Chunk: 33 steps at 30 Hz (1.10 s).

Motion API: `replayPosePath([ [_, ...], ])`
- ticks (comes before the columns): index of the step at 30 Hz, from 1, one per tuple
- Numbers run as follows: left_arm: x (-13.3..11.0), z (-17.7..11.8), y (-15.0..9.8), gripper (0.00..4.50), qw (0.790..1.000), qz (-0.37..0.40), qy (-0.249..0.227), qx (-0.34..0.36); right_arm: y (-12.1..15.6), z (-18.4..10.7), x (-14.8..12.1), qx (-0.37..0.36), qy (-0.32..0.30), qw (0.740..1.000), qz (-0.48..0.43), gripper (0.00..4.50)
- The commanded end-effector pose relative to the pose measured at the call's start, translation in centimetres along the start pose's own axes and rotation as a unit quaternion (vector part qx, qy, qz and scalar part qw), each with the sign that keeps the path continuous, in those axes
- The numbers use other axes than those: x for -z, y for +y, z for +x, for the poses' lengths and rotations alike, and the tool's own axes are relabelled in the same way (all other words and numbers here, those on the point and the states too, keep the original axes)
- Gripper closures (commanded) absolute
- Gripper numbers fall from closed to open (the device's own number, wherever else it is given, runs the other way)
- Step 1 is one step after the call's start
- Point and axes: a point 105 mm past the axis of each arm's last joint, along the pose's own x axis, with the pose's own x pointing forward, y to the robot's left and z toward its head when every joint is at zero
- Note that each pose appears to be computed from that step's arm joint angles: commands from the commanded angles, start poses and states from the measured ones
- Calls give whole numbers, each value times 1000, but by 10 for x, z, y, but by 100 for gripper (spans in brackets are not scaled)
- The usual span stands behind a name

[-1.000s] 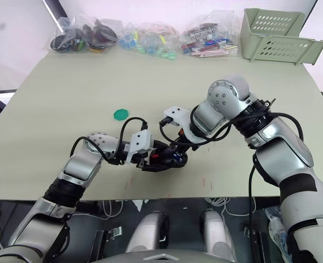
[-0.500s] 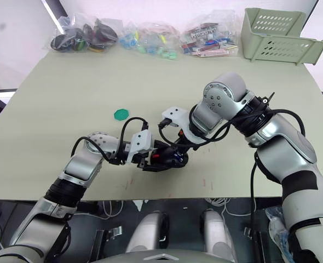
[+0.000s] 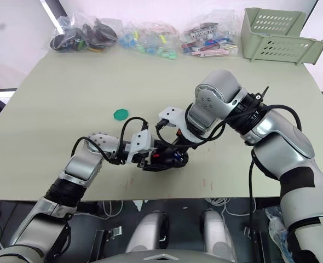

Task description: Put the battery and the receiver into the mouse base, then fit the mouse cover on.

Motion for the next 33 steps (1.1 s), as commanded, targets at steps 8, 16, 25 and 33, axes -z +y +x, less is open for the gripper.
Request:
replayPosePath([
  [8, -1, 4, 3, 126, 1000, 11, 9, -7, 11, -2, -10, -14, 2, 1000, -26, 450],
  [16, 1, 4, 2, 126, 1000, 10, 10, -8, 10, -3, -9, -9, 14, 999, -38, 450],
  [25, -3, 7, 3, 126, 1000, 12, 8, -9, 17, 1, -16, -16, 18, 999, -48, 450],
  [33, -3, 6, 3, 126, 1000, 13, 10, -10, 19, 11, -16, -18, 26, 998, -46, 450],
])
